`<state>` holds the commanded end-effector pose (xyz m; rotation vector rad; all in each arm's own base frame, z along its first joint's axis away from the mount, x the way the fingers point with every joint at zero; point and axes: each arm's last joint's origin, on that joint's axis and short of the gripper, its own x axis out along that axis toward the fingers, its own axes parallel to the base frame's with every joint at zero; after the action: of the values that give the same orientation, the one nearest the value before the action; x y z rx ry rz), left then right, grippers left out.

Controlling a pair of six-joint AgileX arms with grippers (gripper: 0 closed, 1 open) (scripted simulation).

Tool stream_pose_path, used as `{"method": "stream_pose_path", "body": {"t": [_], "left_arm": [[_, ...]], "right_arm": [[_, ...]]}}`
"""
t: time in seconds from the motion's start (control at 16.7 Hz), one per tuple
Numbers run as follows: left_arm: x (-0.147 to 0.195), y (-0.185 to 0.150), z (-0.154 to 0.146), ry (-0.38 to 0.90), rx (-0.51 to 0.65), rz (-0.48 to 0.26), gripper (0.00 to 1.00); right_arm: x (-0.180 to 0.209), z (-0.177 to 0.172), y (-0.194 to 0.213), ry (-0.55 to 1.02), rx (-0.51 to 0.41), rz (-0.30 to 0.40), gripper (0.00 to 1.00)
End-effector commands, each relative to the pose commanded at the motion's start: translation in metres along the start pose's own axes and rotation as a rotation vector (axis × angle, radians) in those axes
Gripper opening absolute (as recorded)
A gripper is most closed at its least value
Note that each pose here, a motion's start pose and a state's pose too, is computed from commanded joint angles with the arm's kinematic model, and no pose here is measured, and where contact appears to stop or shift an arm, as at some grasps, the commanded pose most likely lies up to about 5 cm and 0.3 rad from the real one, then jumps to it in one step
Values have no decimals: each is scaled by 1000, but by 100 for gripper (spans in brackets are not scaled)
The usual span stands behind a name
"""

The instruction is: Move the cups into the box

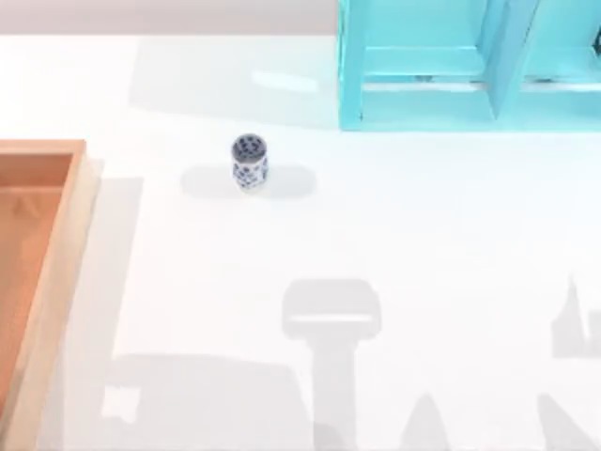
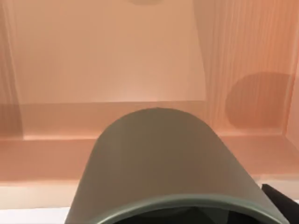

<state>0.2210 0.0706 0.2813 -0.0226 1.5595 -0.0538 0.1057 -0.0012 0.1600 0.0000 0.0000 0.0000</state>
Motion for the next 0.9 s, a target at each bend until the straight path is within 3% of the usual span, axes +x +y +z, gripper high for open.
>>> {"method": "stream_pose_path", "body": {"t": [0.42, 0.9], "left_arm": [[4, 2, 0, 0, 5, 2, 0], [63, 11, -2, -2, 0, 0, 0]], "right_arm": [[0, 0, 0, 0, 0, 0, 100], [0, 0, 0, 0, 0, 0, 100]]}}
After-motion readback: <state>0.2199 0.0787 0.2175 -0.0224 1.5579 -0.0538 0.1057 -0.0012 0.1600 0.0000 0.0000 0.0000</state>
